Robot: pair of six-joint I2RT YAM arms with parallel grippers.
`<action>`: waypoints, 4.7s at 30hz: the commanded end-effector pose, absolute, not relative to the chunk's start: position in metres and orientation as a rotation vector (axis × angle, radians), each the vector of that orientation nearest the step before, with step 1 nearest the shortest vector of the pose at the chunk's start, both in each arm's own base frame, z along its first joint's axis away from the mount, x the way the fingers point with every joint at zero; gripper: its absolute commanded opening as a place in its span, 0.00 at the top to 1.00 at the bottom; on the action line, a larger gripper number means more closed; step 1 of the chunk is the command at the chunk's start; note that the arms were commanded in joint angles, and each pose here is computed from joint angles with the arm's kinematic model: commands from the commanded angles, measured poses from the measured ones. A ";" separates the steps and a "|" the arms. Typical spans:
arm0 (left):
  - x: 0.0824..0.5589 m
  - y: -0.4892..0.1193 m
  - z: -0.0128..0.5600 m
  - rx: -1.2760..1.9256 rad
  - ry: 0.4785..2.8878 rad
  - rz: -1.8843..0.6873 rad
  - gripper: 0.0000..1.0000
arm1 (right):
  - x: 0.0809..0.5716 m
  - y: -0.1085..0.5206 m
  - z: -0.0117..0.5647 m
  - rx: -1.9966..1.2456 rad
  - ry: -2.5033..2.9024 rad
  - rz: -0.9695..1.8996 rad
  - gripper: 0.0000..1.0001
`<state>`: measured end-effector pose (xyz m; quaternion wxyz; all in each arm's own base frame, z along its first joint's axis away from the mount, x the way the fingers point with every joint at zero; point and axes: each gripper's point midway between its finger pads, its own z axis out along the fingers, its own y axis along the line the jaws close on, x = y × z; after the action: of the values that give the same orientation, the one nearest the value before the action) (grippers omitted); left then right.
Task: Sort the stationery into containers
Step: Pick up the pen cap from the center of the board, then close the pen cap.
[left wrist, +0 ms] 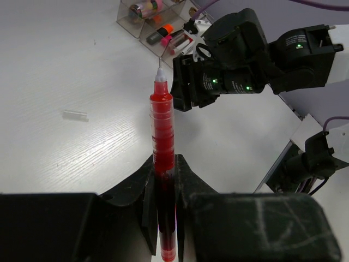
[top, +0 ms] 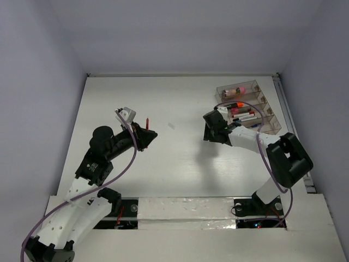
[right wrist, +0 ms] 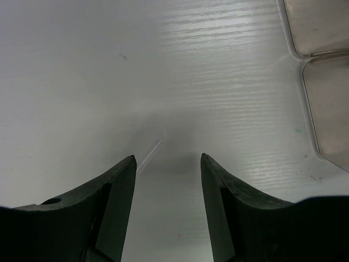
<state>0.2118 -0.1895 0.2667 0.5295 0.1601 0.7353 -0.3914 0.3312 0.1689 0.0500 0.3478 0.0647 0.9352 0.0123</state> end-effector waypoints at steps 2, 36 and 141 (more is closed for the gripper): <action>0.208 -0.190 0.290 0.406 1.676 -0.929 1.00 | 0.348 0.175 0.056 0.293 2.377 0.088 0.44; 0.210 -0.189 0.290 0.398 1.676 -0.912 1.00 | 0.348 0.203 0.023 0.134 2.527 0.188 0.59; 0.222 -0.199 0.271 0.420 1.750 -1.036 1.00 | 0.285 0.417 0.407 -0.134 1.153 1.493 1.00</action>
<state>0.2204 -0.1970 0.2504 0.4831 0.1621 0.7514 -0.4193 0.2913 0.4271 0.3696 0.5519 -0.0659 0.5428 0.6296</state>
